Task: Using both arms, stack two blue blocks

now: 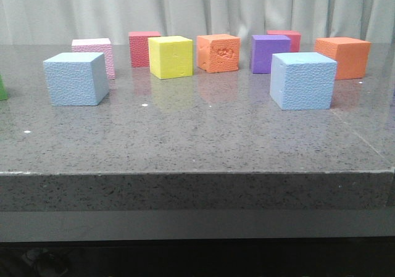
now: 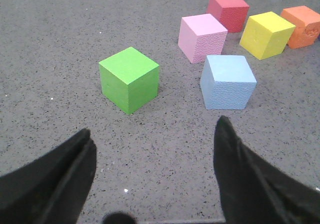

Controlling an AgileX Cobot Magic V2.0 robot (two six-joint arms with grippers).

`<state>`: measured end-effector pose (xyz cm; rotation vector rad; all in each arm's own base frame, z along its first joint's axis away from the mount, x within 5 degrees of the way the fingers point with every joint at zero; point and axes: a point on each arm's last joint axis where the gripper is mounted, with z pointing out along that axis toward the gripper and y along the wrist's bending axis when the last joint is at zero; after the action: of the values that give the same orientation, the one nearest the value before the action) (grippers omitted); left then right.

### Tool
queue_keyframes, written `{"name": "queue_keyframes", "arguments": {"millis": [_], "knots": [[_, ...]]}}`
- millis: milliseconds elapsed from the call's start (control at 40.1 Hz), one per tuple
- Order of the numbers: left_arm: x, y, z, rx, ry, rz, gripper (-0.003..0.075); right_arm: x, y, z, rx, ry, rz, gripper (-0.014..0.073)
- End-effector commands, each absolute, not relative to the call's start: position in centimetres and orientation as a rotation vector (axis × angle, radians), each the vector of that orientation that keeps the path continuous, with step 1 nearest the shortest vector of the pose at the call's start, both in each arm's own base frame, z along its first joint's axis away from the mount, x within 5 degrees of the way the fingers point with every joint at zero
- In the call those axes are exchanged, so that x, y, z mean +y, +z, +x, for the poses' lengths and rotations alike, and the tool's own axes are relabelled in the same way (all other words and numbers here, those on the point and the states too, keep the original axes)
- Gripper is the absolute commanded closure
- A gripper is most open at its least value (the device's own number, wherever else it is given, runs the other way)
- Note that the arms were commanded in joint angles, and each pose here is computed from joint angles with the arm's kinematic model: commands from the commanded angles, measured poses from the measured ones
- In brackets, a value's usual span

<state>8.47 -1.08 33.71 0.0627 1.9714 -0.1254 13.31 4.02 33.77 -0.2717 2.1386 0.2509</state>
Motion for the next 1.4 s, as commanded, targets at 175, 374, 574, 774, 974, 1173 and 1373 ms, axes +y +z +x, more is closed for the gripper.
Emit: {"name": "queue_keyframes", "arguments": {"millis": [175, 374, 574, 774, 974, 1173, 1373], "knots": [[-1.2, 35.3, 8.7, 1.882, -0.149, 0.054, 0.0225, 7.4, 36.2, 19.1, 2.161, 0.336, -0.304, -0.0038], [-1.2, 35.3, 8.7, 1.876, -0.144, 0.06, 0.0225, 8.9, 35.8, 25.0, 2.267, 0.325, -0.157, -0.0038], [-1.2, 35.4, 8.7, 1.87, -0.144, 0.059, 0.0225, 10.1, 34.9, 29.5, 2.332, 0.294, -0.06, -0.0038], [-1.2, 35.4, 8.8, 1.868, -0.144, 0.059, 0.0225, 11.1, 33.6, 32.7, 2.368, 0.278, -0.049, -0.0038], [-1.2, 35.4, 8.8, 1.868, -0.144, 0.059, 0.0225, 11.8, 31.2, 35.0, 2.431, 0.249, -0.056, -0.0038], [-1.2, 35.4, 8.8, 1.868, -0.144, 0.059, 0.0225, 12.0, 29.8, 35.7, 2.468, 0.236, -0.038, -0.0025], [-1.2, 35.4, 8.8, 1.868, -0.144, 0.059, 0.0225, 12.0, 29.8, 35.6, 2.476, 0.238, -0.012, 0.0139]]}}
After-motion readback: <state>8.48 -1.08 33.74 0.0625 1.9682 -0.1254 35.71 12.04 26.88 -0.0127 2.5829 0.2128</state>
